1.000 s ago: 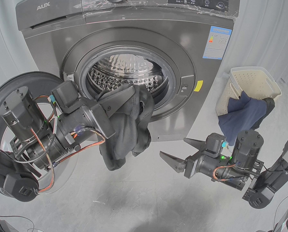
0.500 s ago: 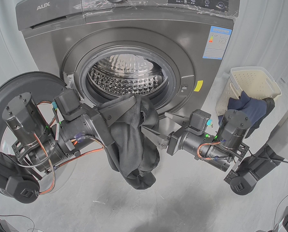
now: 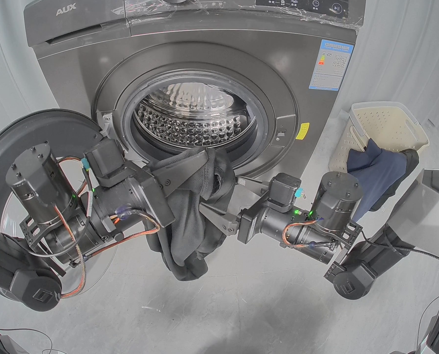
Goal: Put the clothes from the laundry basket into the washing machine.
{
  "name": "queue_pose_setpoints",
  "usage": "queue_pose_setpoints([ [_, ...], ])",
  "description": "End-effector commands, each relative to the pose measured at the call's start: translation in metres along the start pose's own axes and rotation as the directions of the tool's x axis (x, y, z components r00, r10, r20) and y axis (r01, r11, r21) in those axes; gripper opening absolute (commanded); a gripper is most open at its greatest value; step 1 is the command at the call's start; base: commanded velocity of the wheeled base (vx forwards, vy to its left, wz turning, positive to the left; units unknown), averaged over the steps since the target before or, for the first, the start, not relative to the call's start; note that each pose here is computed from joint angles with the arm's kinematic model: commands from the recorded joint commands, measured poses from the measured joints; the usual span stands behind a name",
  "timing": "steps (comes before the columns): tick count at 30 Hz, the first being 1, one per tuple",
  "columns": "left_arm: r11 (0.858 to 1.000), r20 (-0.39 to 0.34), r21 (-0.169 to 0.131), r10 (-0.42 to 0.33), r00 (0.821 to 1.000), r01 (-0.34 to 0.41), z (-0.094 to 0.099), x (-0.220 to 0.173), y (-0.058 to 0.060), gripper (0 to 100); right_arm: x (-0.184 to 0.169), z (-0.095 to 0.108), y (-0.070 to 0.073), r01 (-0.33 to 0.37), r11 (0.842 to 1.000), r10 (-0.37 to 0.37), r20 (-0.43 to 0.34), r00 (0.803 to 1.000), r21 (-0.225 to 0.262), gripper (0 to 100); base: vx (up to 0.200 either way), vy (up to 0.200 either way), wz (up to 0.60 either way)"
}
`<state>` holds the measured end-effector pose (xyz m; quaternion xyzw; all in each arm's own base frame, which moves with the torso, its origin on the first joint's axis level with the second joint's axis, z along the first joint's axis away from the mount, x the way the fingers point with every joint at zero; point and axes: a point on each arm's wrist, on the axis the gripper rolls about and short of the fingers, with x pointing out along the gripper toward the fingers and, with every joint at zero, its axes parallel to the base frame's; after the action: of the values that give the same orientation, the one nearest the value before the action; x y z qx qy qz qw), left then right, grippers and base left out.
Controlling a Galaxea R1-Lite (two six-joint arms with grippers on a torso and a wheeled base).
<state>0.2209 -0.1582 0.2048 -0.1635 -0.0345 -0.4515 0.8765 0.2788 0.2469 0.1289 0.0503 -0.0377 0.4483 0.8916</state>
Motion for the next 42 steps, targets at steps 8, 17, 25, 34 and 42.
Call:
queue_pose_setpoints([
  [8, 1.000, -0.005, -0.001, 0.005, 1.000, -0.005, -0.001, -0.001, 0.001, 0, 0.026, -0.002, -0.005, 0.003, 1.000, -0.002, 0.054, 0.999, -0.022, 100, 0.000, 0.000, 0.00],
  [17, 0.998, 0.007, 0.004, 0.055, 0.998, -0.055, -0.005, 0.001, 0.017, 0, 0.003, 0.013, -0.003, 0.014, 0.999, -0.012, 0.058, 0.998, -0.029, 0, 0.000, 0.000, 0.00],
  [25, 0.995, 0.057, 0.018, 0.095, 0.994, -0.096, -0.006, 0.004, 0.027, 0, -0.035, 0.038, 0.001, 0.068, 0.997, -0.066, 0.062, 0.996, -0.029, 0, 0.000, 0.000, 0.00],
  [34, 0.997, 0.040, -0.034, 0.066, 0.997, -0.065, -0.009, 0.004, 0.014, 100, -0.044, 0.058, 0.005, 0.103, 0.994, -0.099, 0.122, 0.988, -0.024, 0, 0.000, 0.000, 0.00],
  [42, 0.990, -0.024, -0.092, 0.105, 0.994, -0.106, -0.025, -0.008, 0.018, 100, -0.059, 0.085, 0.008, 0.109, 0.993, -0.100, 0.194, 0.976, -0.037, 0, 0.000, 0.000, 0.00],
])
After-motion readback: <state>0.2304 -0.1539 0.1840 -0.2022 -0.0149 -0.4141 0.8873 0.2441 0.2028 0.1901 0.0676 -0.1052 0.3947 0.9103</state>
